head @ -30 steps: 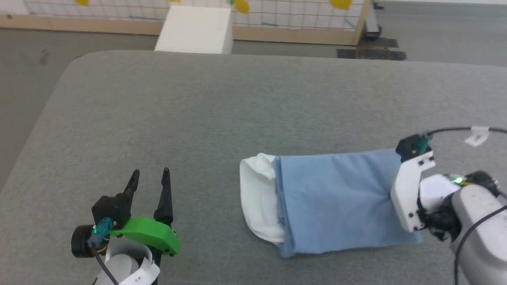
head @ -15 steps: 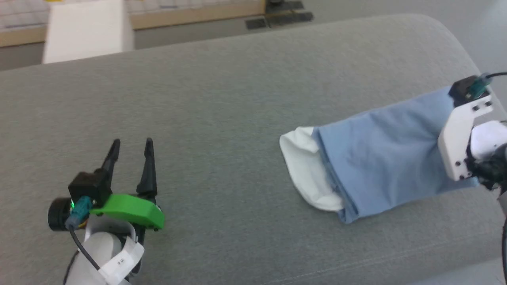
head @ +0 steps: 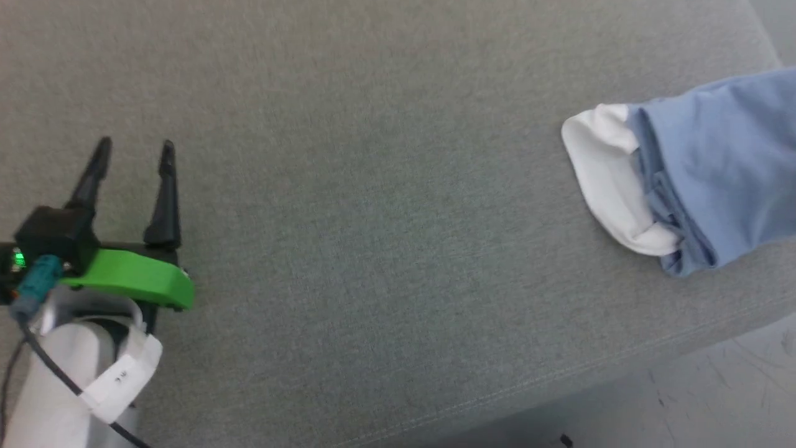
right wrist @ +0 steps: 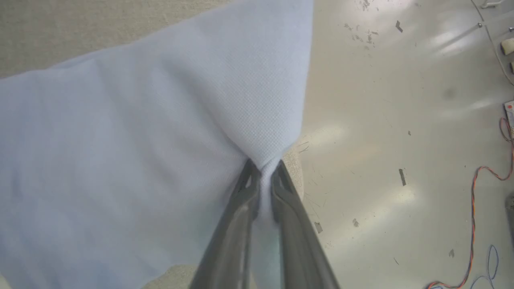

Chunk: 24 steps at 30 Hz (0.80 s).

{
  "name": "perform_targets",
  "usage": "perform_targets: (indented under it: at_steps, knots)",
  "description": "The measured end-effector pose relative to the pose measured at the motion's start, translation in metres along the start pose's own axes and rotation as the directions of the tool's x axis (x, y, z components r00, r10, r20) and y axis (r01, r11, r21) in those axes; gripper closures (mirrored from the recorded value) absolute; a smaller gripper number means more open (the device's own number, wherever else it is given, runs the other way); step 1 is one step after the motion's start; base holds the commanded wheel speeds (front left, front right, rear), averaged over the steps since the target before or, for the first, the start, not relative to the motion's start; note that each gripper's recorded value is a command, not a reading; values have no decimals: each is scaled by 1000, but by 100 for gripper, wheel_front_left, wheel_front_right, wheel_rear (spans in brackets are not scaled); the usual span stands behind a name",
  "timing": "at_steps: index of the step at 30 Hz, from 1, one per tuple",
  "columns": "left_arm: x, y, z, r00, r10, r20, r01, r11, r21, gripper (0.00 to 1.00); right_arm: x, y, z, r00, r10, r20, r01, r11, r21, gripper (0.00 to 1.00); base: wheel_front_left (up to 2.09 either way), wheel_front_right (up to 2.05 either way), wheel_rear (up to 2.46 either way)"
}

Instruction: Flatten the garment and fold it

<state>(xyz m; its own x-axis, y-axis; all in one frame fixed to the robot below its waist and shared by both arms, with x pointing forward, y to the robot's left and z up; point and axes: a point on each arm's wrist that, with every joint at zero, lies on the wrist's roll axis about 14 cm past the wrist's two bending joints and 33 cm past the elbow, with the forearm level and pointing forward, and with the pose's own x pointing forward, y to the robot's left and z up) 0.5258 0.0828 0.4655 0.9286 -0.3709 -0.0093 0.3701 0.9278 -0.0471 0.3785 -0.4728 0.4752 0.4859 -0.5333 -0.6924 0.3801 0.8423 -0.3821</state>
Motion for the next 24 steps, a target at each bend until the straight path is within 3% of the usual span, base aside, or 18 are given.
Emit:
perform_targets:
  at_steps: [6,7,8,9,18,22,24]
  knots:
    - [9,23,-30,997,32,-64,-30,999,36,0,29,-1,3,996,-91,-1,91,996,-23,100,0,0,0]
    - [9,25,-36,997,33,-76,-30,999,37,0,34,0,1,995,-100,-9,100,995,-22,69,0,0,0]
    - [10,27,-40,996,35,-85,-32,999,36,0,39,1,-2,994,-108,-23,108,994,-26,23,0,0,0]
    - [10,27,-46,995,36,-98,-33,999,33,0,43,2,-6,993,-116,-33,115,993,-28,0,0,0,0]
    - [10,20,-63,991,18,-134,-17,1000,14,0,44,-12,7,984,-175,35,175,984,-23,0,0,0,0]
    - [5,15,-57,993,34,-115,-35,999,-7,0,24,-9,56,964,-145,222,150,989,-3,0,0,0,0]
    - [-2,17,-53,992,64,-107,-68,997,-35,0,8,8,89,928,-85,362,102,994,-27,0,0,0,0]
